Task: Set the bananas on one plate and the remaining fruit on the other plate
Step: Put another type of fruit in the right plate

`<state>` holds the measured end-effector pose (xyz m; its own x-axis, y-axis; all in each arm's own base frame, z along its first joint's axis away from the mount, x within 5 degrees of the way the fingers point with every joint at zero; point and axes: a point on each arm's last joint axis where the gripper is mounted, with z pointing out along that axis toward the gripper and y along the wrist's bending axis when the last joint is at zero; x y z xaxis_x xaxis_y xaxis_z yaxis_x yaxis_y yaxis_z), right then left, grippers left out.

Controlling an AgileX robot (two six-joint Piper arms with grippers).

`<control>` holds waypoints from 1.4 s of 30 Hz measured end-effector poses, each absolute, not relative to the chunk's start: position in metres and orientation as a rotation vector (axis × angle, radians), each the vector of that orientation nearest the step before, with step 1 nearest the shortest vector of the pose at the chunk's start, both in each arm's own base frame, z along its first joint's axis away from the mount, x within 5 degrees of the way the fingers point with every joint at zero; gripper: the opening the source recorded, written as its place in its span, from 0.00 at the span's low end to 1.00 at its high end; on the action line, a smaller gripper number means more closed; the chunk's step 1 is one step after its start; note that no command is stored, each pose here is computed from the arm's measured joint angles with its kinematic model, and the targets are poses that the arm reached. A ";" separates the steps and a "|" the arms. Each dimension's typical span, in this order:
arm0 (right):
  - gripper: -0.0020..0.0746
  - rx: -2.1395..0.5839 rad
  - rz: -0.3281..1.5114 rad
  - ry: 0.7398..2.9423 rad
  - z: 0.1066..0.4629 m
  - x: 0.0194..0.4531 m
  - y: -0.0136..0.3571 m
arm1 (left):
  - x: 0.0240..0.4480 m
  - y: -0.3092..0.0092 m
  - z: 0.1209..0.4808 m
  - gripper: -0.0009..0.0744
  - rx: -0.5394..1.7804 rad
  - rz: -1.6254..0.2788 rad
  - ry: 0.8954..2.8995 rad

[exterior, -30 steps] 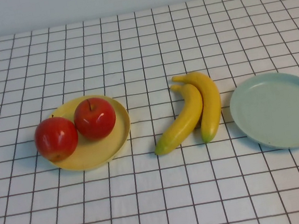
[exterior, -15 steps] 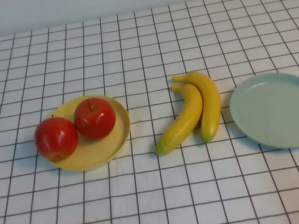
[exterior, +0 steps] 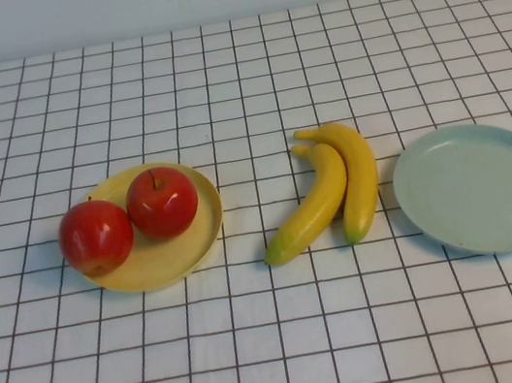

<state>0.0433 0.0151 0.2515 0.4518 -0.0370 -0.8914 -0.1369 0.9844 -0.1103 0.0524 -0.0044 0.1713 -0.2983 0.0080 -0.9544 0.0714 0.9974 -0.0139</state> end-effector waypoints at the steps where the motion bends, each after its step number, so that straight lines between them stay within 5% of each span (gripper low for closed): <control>1: 0.01 -0.154 0.128 1.110 0.253 0.043 0.016 | 0.052 -0.004 0.171 0.01 0.057 -0.062 1.873; 9: 0.01 -0.123 0.341 1.262 0.272 0.038 0.025 | 0.052 -0.004 0.171 0.01 0.057 -0.062 1.873; 17: 0.01 -0.091 0.600 1.650 0.266 0.075 0.039 | 0.052 -0.004 0.171 0.01 0.057 -0.062 1.873; 27: 0.01 -0.341 0.516 1.742 0.276 0.103 0.047 | 0.052 -0.004 0.171 0.01 0.057 -0.062 1.873; 42: 0.01 -0.148 0.387 1.526 0.297 0.113 0.031 | 0.052 -0.004 0.171 0.01 0.057 -0.062 1.873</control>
<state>0.1131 0.0305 0.2966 -0.0019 0.1535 -0.9881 -0.3362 0.9305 0.1452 0.0524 -0.0044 0.1713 -0.2983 0.0080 -0.9544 0.0714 0.9974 -0.0139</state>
